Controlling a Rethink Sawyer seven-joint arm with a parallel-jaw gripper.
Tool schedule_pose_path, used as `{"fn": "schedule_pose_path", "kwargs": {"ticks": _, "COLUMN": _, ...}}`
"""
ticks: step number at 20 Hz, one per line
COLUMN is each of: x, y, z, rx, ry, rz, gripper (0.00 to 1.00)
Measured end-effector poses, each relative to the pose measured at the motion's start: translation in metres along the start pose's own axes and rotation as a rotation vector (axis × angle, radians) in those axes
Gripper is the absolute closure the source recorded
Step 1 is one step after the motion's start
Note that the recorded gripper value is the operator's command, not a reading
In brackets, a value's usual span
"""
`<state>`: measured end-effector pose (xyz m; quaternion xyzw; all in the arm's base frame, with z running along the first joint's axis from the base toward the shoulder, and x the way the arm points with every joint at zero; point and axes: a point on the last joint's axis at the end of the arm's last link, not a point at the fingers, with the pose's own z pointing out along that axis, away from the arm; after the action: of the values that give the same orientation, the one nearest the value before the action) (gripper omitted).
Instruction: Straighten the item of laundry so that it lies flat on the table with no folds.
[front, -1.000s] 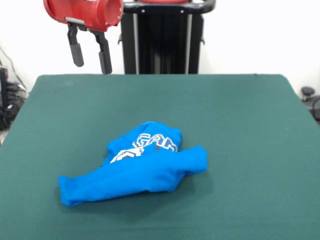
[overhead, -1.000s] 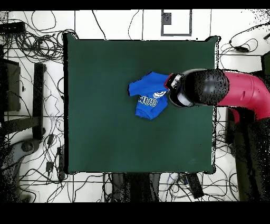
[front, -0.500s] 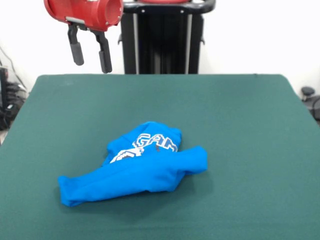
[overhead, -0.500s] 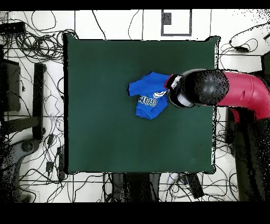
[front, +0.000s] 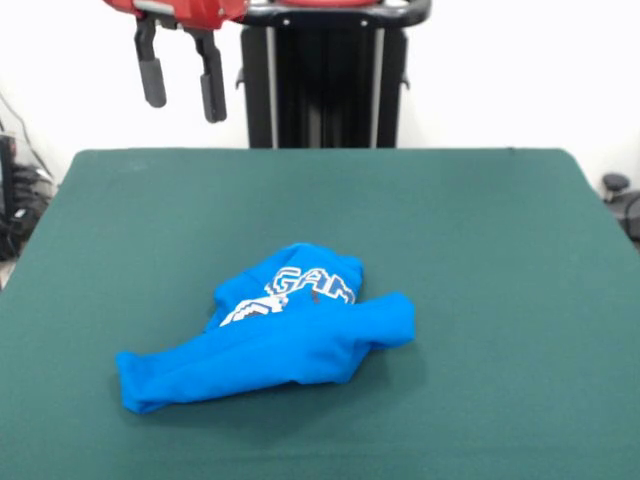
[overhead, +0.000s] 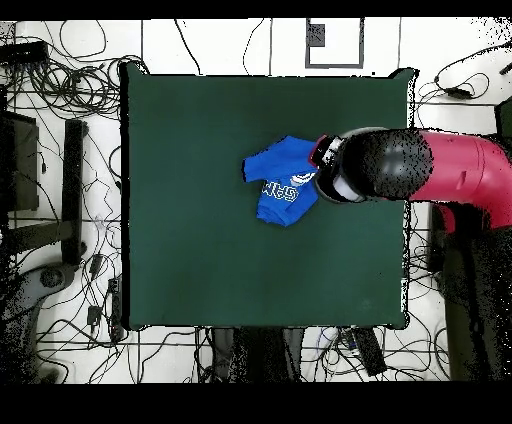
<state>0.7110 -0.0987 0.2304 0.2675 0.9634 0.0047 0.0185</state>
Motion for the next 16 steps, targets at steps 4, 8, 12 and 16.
{"fn": "schedule_pose_path", "kwargs": {"ticks": 4, "x": 0.004, "y": 0.012, "z": -0.014, "rx": 0.01, "ry": -0.036, "rz": -0.019, "gripper": 0.0}}
{"fn": "schedule_pose_path", "kwargs": {"ticks": 8, "x": 0.012, "y": 0.026, "z": -0.022, "rx": 0.027, "ry": -0.077, "rz": -0.037, "gripper": 0.0}}
{"fn": "schedule_pose_path", "kwargs": {"ticks": 12, "x": 0.026, "y": 0.039, "z": -0.028, "rx": 0.036, "ry": -0.132, "rz": -0.048, "gripper": 0.0}}
{"fn": "schedule_pose_path", "kwargs": {"ticks": 16, "x": 0.039, "y": 0.048, "z": -0.028, "rx": 0.016, "ry": -0.199, "rz": -0.022, "gripper": 0.0}}
